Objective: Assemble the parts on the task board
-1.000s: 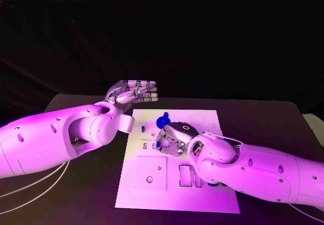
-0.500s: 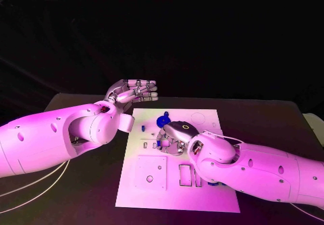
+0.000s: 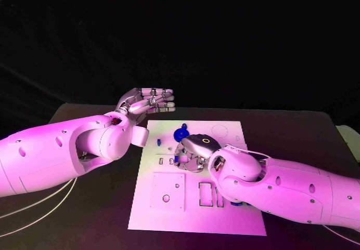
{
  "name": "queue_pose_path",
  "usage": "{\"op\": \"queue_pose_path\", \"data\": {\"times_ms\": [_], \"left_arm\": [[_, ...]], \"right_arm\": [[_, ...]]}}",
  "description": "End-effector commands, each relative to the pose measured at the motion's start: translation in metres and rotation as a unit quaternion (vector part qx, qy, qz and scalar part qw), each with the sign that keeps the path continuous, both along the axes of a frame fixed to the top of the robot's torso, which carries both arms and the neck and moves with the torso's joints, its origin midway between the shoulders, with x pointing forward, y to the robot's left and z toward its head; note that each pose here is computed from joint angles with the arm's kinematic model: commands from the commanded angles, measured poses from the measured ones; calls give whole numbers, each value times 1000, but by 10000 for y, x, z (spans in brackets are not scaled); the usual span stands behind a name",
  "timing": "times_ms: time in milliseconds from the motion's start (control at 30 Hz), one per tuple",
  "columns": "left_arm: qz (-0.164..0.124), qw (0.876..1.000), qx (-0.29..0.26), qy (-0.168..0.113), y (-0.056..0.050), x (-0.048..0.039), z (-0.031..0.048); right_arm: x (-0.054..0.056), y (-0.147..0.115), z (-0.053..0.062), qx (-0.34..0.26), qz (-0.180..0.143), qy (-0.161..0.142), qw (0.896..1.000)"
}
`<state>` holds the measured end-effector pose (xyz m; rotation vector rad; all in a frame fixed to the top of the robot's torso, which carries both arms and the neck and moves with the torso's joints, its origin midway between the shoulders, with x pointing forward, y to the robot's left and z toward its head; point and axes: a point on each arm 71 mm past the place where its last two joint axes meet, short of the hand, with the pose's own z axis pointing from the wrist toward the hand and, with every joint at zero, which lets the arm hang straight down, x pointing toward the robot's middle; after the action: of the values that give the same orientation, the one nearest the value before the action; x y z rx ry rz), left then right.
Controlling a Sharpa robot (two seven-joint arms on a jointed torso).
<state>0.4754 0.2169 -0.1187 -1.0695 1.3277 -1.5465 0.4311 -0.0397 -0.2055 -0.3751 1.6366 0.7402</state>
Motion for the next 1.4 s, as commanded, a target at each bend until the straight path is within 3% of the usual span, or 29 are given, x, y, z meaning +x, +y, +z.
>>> {"op": "queue_pose_path", "data": {"times_ms": [33, 933, 1167, 1400], "left_arm": [[-10, 1000, -4, -2, -21, -7, 8], [-9, 1000, -1, 0, -6, -2, 2], [-20, 1000, 21, 2, 4, 7, -14], [-53, 995, 85, 5, 13, 30, -66]], "right_arm": [[2, -18, -47, -18, -7, 4, 1000], [-26, -20, 1, 7, -3, -9, 1000], [-76, -104, 80, 39, -7, -27, 999], [-110, -361, 287, 100, -8, -35, 994]]}}
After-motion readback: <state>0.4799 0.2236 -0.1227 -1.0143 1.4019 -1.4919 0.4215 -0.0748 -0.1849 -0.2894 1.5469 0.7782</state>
